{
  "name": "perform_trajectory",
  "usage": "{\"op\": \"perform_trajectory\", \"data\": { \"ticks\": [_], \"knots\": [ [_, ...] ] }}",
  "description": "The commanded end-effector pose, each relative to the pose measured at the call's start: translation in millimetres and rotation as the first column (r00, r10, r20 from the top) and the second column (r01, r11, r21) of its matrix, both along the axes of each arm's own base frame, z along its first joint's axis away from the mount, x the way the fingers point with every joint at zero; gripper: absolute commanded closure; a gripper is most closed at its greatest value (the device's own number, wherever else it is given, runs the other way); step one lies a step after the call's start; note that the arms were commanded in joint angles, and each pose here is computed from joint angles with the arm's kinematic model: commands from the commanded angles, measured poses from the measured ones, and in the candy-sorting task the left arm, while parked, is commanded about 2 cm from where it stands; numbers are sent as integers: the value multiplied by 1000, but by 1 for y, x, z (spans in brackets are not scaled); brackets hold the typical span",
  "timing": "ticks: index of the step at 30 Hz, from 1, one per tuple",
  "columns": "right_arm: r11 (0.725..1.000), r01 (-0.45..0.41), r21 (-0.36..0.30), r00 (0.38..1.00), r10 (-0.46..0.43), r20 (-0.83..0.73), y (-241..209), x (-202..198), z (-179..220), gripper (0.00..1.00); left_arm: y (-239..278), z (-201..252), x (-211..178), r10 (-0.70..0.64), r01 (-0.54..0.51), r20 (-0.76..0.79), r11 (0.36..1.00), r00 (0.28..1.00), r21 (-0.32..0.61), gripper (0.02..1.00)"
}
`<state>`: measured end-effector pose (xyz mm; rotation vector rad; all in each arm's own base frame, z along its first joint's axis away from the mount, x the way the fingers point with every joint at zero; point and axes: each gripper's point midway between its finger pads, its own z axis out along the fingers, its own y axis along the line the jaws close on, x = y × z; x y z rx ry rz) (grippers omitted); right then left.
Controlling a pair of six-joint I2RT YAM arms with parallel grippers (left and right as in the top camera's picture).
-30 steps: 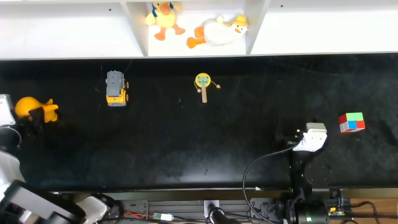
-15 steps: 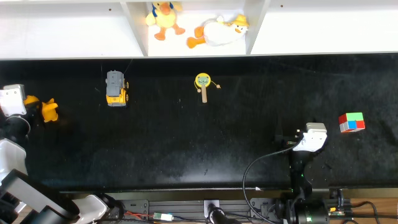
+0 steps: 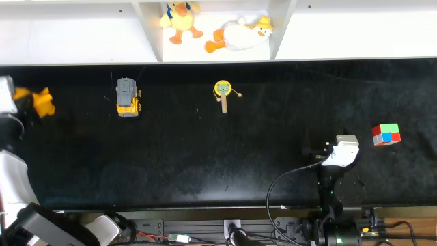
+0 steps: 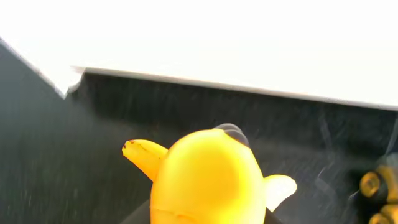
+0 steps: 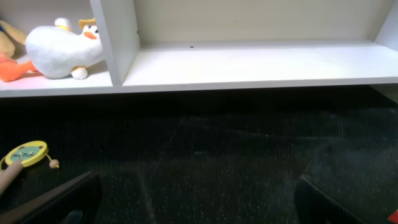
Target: Store Toys
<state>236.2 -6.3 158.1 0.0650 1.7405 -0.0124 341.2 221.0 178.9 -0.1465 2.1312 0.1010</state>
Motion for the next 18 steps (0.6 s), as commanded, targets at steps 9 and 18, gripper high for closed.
{"op": "perform_trajectory", "data": {
  "ticks": [9,18],
  "knots": [
    [1000,-11,5,1000,11,7,2,0,-1,7,-13,50,89,-104,108,99,993,990,-39,849],
    [1000,-11,5,1000,11,7,2,0,-1,5,-20,45,117,-103,112,117,991,988,-67,838]
  ]
}}
